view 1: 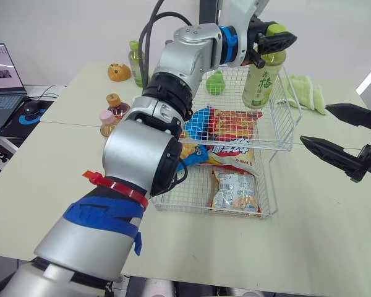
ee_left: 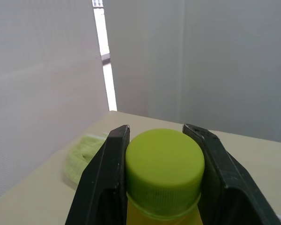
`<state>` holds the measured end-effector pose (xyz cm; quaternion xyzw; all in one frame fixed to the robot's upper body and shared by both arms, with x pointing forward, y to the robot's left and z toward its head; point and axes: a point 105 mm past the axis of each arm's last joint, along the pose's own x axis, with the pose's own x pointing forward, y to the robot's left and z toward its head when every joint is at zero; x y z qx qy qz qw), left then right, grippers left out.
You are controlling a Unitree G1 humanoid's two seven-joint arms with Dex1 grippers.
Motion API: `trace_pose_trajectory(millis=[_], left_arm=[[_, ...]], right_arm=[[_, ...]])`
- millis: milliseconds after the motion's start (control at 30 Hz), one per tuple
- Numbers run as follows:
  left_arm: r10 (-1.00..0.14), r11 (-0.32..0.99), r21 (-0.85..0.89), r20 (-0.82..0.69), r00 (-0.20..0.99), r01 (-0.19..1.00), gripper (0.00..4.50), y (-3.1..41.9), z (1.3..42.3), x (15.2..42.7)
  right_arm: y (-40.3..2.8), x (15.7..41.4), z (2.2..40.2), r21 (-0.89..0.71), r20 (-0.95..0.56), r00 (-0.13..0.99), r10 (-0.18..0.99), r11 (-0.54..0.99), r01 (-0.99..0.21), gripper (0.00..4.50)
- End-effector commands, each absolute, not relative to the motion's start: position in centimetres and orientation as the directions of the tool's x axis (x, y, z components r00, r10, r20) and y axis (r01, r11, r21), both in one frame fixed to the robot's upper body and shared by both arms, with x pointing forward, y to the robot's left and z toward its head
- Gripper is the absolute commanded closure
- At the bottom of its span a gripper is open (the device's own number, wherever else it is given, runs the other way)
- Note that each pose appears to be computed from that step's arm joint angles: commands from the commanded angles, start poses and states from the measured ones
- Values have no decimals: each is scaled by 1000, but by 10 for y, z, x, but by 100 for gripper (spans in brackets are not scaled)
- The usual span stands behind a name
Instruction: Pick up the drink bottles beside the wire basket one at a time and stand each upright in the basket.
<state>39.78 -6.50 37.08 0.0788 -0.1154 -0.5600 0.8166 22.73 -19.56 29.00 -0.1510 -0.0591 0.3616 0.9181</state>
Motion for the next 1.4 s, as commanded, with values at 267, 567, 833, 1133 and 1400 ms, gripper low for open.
trace_pose_trajectory(millis=[267, 567, 833, 1133, 1400], left_arm=[[-947, 309, 315, 192, 259, 897, 31, -62, 417, 377], [-967, 230, 363, 191, 169, 903, 2, 13, 446, 359], [-859, 512, 340, 236, 455, 789, 2, 110, 437, 365], [-544, 811, 366, 185, 818, 457, 2, 243, 400, 354], [-326, 905, 307, 52, 944, 295, 2, 341, 334, 322]], right_arm=[[-194, 223, 301, -370, 28, 739, 674, 693, -619, 0], [-183, 220, 305, -395, 14, 703, 711, 650, -649, 0], [-154, 222, 299, -394, -50, 562, 826, 500, -771, 0], [-131, 233, 292, -389, -99, 411, 906, 345, -854, 0], [-112, 239, 285, -367, -115, 295, 949, 235, -900, 0]])
